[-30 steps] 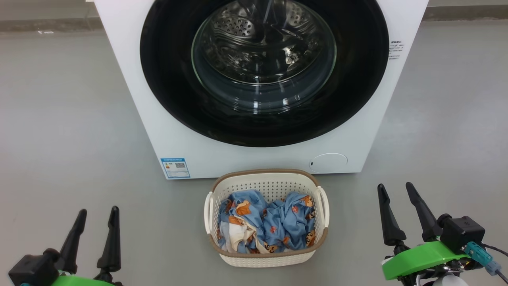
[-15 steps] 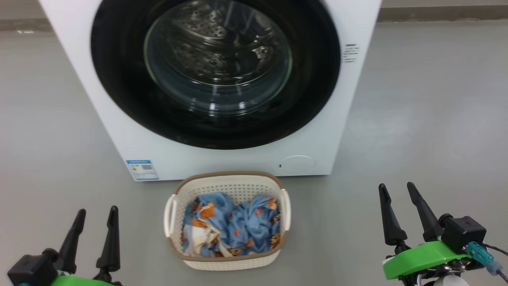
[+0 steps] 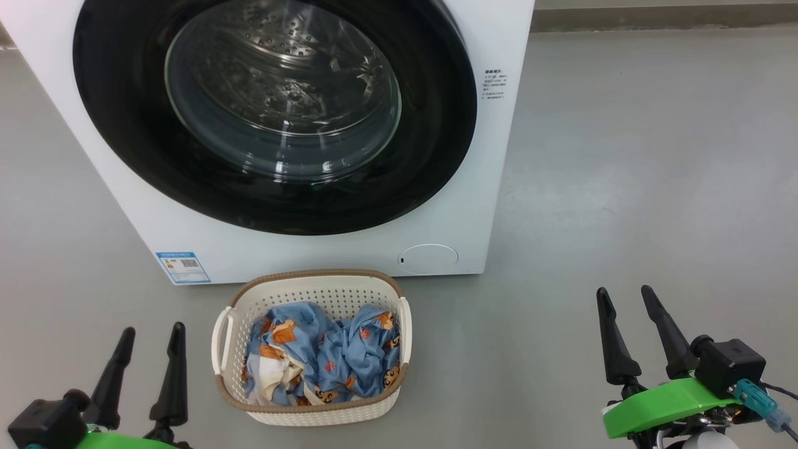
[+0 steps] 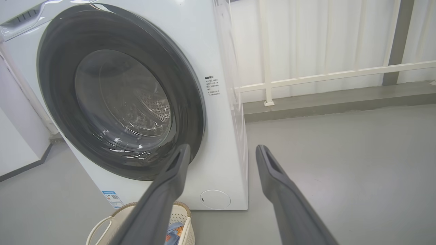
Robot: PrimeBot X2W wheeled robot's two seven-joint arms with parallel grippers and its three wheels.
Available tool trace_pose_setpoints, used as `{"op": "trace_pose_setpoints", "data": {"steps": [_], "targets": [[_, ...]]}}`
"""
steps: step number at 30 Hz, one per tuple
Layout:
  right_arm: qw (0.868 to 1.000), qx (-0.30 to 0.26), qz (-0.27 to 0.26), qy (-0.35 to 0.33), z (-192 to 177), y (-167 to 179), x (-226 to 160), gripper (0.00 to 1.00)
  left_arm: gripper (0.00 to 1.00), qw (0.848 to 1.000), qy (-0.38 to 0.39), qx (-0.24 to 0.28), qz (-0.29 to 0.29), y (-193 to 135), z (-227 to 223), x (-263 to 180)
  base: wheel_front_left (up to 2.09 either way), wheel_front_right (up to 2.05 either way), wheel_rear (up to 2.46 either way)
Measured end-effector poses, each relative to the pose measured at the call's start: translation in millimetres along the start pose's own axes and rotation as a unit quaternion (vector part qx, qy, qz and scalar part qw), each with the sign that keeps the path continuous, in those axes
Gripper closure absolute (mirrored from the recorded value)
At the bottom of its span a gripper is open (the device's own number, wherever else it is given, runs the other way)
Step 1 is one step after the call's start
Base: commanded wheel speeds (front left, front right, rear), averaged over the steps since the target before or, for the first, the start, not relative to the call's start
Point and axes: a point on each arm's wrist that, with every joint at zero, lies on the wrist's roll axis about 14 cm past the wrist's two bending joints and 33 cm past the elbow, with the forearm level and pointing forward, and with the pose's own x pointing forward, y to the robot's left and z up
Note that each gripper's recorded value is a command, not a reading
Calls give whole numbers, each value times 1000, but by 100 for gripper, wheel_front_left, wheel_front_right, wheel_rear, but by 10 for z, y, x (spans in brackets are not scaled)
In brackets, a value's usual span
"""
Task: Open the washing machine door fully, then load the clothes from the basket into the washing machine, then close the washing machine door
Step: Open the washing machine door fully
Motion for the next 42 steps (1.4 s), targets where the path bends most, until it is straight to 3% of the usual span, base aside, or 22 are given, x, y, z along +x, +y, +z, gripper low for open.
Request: {"op": "trace_pose_setpoints", "data": {"steps": [42], "targets": [[1000, 1, 2, 3, -23, 13, 9, 0, 0, 1000, 0, 2, 5, 42, 8, -9, 0, 0, 0]]}}
